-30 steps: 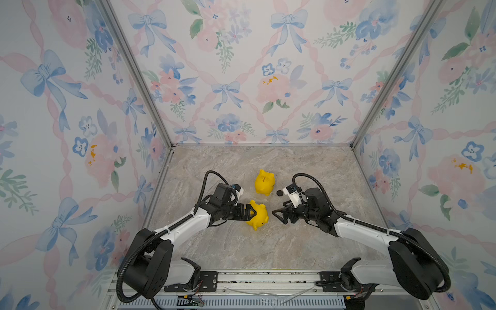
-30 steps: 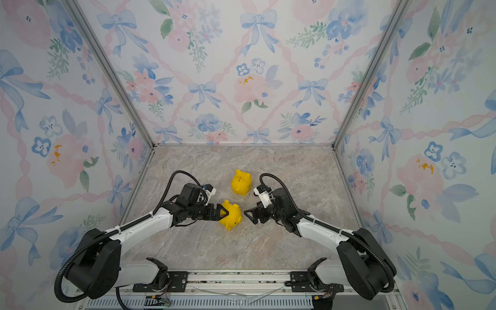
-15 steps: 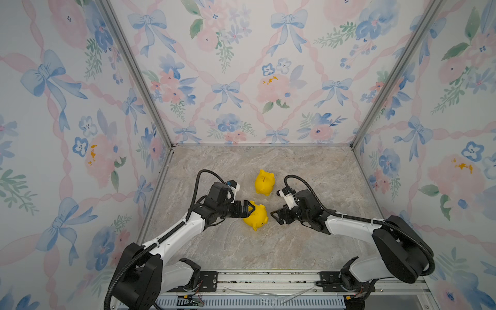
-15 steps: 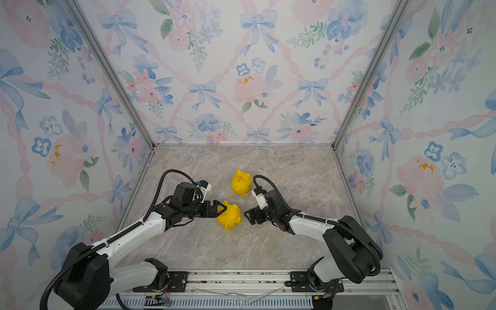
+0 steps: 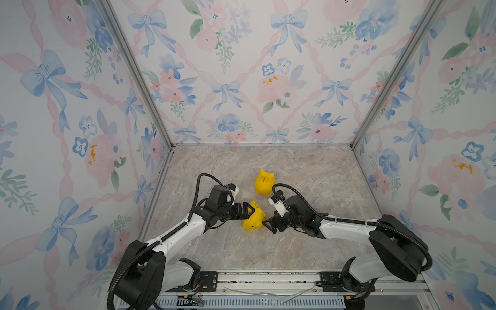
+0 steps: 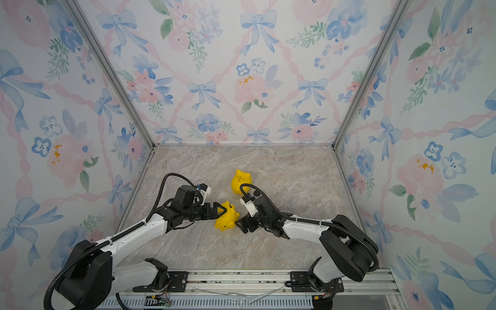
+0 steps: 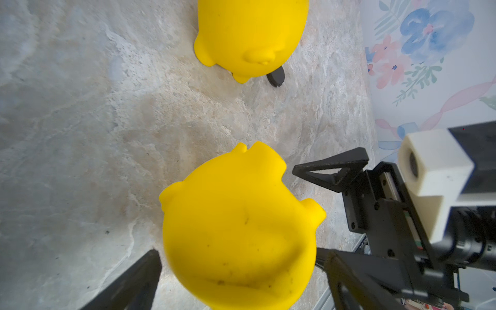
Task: Open piggy banks
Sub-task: Adjust the piggy bank at the center of the board.
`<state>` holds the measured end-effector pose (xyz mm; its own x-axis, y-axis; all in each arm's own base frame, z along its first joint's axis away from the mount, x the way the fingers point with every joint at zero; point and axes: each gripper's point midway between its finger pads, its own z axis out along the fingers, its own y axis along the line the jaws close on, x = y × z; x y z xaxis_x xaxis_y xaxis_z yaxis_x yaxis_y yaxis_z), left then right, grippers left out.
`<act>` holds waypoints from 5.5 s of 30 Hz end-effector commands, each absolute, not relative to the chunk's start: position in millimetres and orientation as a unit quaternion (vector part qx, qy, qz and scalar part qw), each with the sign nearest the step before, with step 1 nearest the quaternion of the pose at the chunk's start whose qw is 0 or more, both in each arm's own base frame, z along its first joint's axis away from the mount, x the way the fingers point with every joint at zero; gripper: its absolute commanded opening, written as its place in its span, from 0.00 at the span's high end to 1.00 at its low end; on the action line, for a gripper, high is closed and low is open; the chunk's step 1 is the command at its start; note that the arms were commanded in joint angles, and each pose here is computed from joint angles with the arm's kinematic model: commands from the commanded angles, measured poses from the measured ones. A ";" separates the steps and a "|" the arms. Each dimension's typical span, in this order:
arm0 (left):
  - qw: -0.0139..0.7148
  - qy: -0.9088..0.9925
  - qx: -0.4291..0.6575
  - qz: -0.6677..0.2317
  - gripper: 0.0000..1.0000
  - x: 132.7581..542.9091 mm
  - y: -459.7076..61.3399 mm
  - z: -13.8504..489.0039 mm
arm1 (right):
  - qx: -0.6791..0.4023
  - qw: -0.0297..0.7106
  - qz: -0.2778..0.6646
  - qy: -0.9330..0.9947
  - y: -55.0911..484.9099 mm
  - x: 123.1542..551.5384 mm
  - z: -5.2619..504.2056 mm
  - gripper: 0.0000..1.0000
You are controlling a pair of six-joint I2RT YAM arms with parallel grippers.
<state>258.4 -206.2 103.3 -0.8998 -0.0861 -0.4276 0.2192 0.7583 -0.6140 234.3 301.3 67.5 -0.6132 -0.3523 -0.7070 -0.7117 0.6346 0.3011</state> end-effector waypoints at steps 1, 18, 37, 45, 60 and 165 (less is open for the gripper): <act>0.223 0.912 0.026 -0.343 0.02 261.1 -203.4 99.7 | -0.326 0.307 0.297 0.844 301.9 222.3 65.7 0.11; 0.220 0.922 0.006 -0.320 0.02 259.2 -196.7 95.4 | -0.278 0.300 0.281 0.868 257.9 228.8 56.3 0.11; 0.206 0.926 0.023 -0.316 0.02 251.3 -208.7 91.5 | -0.328 0.313 0.312 0.835 297.9 252.0 80.8 0.10; 0.205 0.926 0.034 -0.314 0.02 255.3 -210.1 93.1 | -0.335 0.307 0.323 0.830 307.4 240.0 77.3 0.10; 0.181 0.924 0.036 -0.334 0.08 252.0 -201.3 78.2 | -0.303 0.317 0.329 0.836 286.3 246.4 78.6 0.14; 0.108 0.930 0.030 -0.350 0.13 263.2 -192.5 49.4 | -0.263 0.322 0.464 0.782 341.9 250.4 83.7 0.58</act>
